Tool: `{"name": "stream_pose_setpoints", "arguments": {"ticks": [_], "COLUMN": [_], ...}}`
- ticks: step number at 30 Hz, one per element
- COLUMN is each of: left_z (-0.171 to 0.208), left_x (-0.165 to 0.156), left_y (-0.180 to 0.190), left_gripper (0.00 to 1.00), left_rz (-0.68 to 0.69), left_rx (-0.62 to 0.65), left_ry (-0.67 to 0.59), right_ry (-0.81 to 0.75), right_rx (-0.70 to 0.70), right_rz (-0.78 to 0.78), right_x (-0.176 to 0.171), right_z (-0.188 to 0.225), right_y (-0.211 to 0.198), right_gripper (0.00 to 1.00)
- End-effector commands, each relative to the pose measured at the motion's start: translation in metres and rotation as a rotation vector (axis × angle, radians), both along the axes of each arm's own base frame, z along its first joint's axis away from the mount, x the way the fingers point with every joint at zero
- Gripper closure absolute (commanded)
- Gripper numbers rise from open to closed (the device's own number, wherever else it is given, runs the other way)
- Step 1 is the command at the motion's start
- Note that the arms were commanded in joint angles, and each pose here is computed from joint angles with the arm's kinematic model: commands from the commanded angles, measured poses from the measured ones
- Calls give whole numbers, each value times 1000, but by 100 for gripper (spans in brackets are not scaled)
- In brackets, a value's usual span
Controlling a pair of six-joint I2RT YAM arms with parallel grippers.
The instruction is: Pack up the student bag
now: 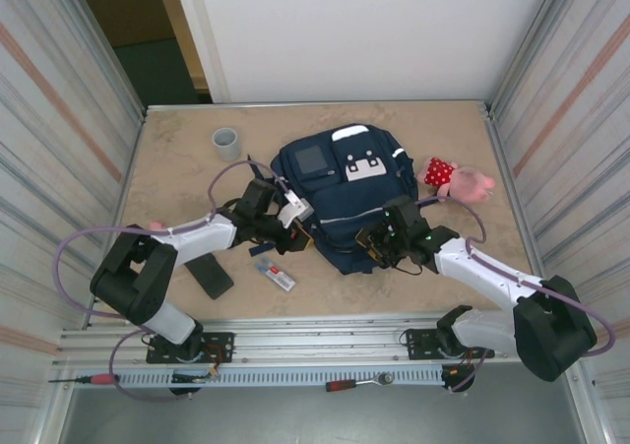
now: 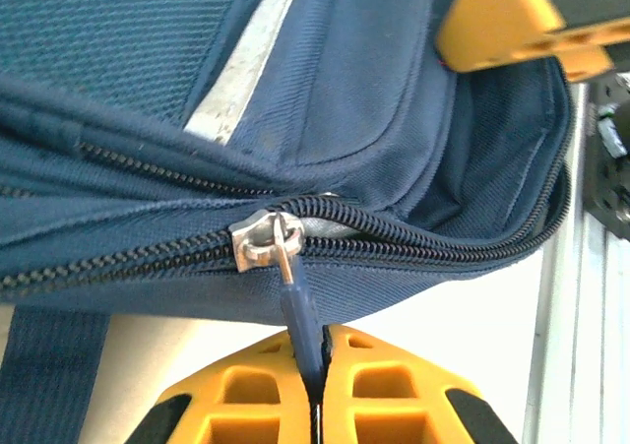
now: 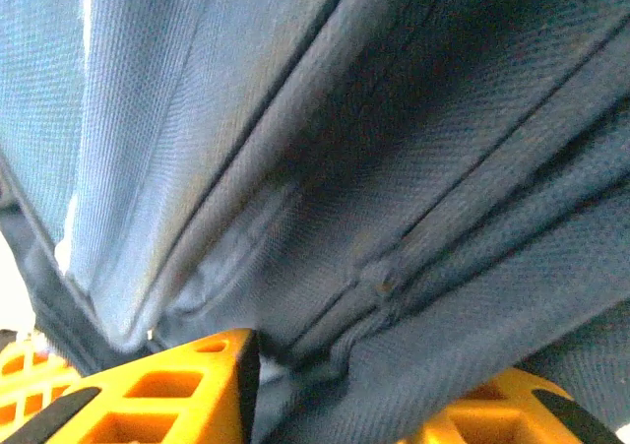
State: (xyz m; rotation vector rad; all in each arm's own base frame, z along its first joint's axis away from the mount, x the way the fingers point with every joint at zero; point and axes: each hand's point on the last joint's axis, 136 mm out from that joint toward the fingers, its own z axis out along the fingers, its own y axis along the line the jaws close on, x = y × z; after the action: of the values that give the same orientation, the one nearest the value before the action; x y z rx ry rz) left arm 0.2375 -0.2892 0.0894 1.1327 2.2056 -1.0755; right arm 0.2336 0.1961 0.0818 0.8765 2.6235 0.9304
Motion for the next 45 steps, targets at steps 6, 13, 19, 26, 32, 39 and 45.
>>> {"name": "stream_pose_setpoints", "arguments": {"ticks": [6, 13, 19, 26, 32, 39, 45], "left_z": [4, -10, -14, -12, 8, 12, -13], "left_x": [-9, 3, 2, 1, -10, -40, -5], "left_y": [-6, 9, 10, 8, -7, -20, -4], "left_gripper": [100, 100, 100, 100, 100, 100, 100], "left_rz": [-57, 27, 29, 21, -47, -169, 38], "left_rx": [18, 50, 55, 44, -28, -63, 91], "left_ry": [-6, -4, 5, 2, 0, 93, 108], "right_ry": [-70, -24, -32, -21, -38, -232, -379], "right_rx": [5, 46, 138, 163, 151, 176, 208], "right_rz": [-17, -3, 1, 5, -5, -52, -22], "right_x": [8, -10, -11, 10, 23, 53, 64], "right_z": [19, 31, 42, 30, 24, 61, 99], "right_y": [-3, -24, -14, -3, 3, 3, 11], "right_gripper": [46, 33, 34, 45, 64, 95, 100]}}
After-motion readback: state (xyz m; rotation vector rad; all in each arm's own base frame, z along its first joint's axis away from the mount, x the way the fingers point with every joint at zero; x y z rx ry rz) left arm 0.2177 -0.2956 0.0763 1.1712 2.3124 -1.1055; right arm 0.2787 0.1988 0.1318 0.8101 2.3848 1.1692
